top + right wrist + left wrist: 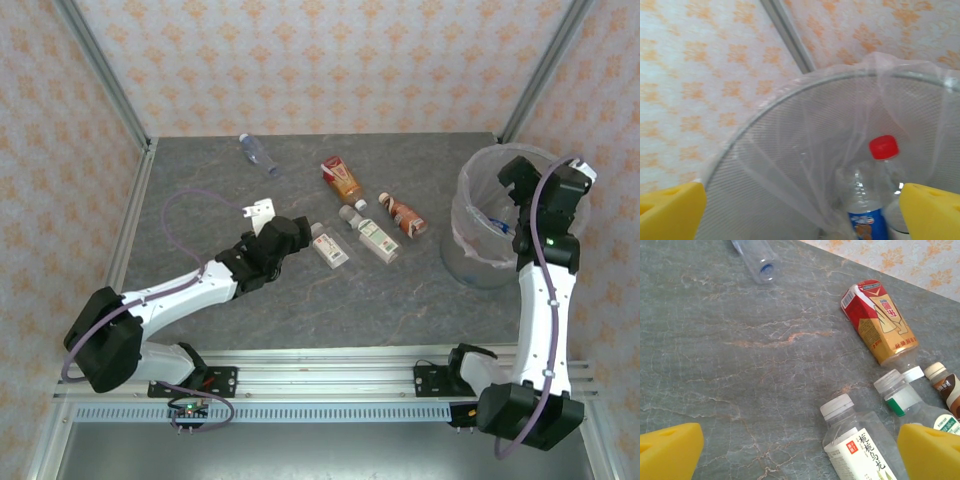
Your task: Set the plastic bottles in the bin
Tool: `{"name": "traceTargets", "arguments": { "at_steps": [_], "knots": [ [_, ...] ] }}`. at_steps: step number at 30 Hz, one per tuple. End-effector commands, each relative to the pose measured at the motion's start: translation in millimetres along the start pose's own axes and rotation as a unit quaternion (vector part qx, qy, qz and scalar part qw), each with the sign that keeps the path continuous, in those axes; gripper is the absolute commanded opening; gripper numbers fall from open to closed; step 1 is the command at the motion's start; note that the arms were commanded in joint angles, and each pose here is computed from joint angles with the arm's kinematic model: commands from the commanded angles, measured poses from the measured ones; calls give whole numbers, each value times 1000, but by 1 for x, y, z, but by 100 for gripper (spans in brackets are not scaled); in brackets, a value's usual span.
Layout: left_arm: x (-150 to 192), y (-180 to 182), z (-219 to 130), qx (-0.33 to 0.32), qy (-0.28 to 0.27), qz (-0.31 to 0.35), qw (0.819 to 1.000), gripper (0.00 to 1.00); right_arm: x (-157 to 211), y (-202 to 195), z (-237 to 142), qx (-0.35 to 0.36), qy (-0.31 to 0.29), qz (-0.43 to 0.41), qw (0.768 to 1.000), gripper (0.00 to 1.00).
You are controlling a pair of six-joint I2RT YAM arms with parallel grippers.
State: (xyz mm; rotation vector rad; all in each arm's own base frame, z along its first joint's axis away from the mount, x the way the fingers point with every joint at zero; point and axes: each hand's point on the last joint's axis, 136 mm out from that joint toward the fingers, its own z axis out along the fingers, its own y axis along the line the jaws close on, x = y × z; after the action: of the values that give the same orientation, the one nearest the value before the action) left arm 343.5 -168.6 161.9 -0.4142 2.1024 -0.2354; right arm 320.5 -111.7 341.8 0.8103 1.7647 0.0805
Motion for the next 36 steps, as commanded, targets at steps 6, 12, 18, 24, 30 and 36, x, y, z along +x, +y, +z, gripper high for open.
{"name": "traceTargets", "arguments": {
  "at_steps": [6, 12, 18, 24, 30, 36],
  "knots": [
    [-16, 15, 2, -42, 10, -36, 998, 100, 3, 80, -34, -155, 20, -10, 988, 99],
    [-46, 35, 3, -100, 6, -33, 994, 100, 24, 131, -51, -245, 31, -43, 968, 99],
    [-58, 34, 26, -116, 36, -38, 992, 100, 58, 165, -64, -311, 56, -75, 946, 99],
    [-69, 31, 56, -159, 54, -14, 986, 100, 104, 191, -85, -364, 90, -129, 918, 99],
    [-91, 36, 93, -182, 37, -29, 982, 100, 154, 214, -108, -410, 95, -179, 889, 99],
    [-94, 45, 137, -219, 52, -37, 974, 100, 181, 212, -99, -393, 102, -154, 901, 99]
  ]
}}
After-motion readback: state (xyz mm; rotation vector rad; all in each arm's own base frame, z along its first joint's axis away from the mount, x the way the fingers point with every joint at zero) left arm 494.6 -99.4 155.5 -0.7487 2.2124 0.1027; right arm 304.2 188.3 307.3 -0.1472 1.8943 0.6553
